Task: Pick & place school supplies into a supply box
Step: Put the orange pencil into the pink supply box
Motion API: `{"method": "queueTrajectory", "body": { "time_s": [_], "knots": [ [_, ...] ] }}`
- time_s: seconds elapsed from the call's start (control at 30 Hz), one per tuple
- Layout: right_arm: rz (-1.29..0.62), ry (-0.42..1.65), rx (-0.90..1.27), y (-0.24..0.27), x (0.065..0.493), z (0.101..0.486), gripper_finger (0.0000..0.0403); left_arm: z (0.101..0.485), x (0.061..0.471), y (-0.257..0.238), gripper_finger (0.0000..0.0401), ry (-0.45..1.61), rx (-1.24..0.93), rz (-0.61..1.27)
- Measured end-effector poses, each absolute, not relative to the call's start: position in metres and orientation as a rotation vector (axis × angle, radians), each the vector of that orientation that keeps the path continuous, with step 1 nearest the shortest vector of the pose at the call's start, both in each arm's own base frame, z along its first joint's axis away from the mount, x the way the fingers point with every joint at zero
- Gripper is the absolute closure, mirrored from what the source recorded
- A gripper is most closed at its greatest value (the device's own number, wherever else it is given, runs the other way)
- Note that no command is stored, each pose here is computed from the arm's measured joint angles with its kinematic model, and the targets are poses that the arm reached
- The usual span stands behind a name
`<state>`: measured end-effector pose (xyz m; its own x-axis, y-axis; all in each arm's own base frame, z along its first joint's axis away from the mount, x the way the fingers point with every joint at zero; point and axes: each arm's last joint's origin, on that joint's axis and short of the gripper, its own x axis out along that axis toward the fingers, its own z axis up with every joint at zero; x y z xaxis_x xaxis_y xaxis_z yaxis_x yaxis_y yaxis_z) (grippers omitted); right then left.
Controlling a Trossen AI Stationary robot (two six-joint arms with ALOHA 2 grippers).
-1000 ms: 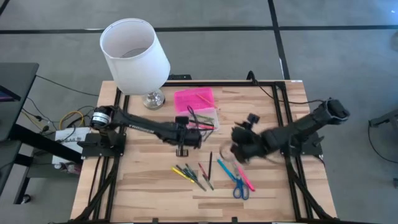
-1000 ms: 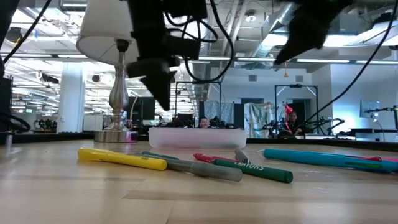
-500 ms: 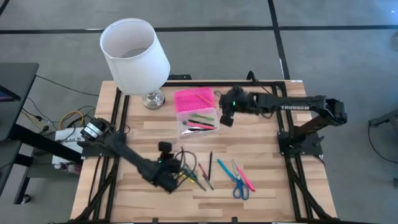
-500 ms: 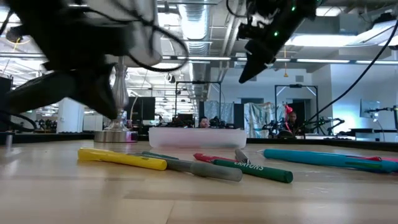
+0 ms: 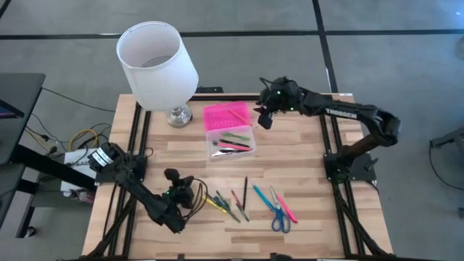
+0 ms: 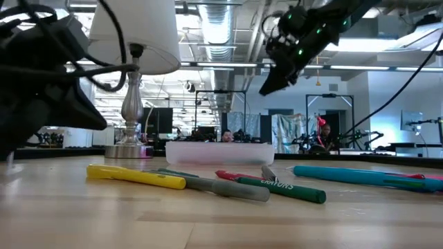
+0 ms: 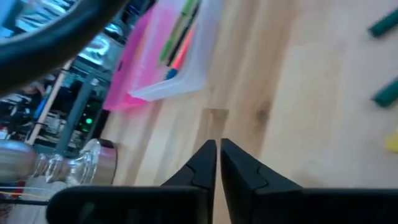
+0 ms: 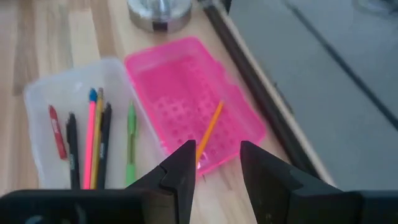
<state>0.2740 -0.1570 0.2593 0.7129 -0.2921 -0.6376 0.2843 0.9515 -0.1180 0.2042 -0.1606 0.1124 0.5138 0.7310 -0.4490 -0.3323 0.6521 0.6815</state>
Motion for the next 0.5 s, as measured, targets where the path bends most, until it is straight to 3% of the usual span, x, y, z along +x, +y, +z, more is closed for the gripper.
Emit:
{"method": "queueTrajectory", "body": {
  "time_s": [0.5],
  "knots": [
    [-0.211,0.951,0.045,-0.222,0.351,0.209,0.0285,0.112,0.194,-0.144,0.0303,0.742,0.654,0.762]
  ]
}}
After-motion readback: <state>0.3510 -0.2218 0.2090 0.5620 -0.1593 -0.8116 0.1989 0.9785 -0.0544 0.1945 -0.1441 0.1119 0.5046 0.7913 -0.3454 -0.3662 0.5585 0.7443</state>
